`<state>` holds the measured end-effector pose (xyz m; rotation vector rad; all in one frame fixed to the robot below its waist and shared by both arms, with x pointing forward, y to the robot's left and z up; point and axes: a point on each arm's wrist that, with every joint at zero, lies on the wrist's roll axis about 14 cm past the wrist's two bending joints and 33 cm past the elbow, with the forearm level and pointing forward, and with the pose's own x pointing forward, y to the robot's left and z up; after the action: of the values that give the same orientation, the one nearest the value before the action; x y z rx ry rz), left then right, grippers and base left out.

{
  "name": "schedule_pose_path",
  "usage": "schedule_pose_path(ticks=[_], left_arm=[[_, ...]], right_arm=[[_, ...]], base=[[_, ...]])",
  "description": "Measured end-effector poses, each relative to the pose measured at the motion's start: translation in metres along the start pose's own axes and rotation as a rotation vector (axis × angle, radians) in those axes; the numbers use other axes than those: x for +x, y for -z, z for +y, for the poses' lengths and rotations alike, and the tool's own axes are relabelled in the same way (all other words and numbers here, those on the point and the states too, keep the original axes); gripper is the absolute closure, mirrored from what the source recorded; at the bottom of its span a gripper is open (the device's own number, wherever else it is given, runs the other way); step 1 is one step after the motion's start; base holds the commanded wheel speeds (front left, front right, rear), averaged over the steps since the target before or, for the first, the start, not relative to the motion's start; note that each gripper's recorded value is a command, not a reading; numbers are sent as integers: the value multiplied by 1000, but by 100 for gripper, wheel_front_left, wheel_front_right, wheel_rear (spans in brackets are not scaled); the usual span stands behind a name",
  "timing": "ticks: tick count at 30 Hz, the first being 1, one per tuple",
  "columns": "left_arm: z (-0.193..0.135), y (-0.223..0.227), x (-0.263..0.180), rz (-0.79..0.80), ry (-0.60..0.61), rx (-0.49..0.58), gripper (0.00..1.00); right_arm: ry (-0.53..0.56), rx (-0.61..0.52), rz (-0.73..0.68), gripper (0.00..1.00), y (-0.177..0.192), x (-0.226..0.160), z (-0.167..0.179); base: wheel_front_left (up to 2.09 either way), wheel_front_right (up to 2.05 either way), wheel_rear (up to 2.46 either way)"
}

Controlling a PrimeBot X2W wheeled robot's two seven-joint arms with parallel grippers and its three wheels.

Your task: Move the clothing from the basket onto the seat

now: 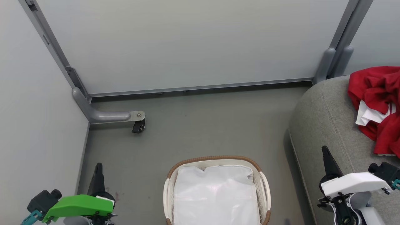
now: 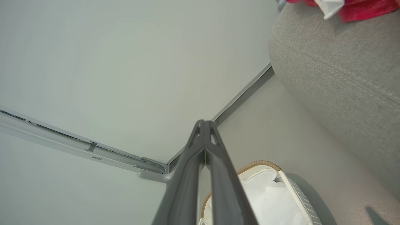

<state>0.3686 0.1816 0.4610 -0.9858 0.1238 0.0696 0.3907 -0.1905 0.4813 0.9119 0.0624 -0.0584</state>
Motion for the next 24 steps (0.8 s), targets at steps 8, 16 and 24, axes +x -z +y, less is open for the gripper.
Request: schedule_pose_path(ticks=[8, 16, 24], left_arm=[[-1, -4, 1, -4, 2, -84, 100], [-4, -9, 3, -12, 11, -159, 100], [-7, -13, 5, -16, 19, -226, 100]], right_arm=[[-1, 90, -1, 100, -3, 0, 1], [-5, 178, -1, 100, -5, 0, 2], [-13, 255, 0, 100, -7, 0, 4]], base=[[0, 0, 0], [0, 0, 0], [0, 0, 0]])
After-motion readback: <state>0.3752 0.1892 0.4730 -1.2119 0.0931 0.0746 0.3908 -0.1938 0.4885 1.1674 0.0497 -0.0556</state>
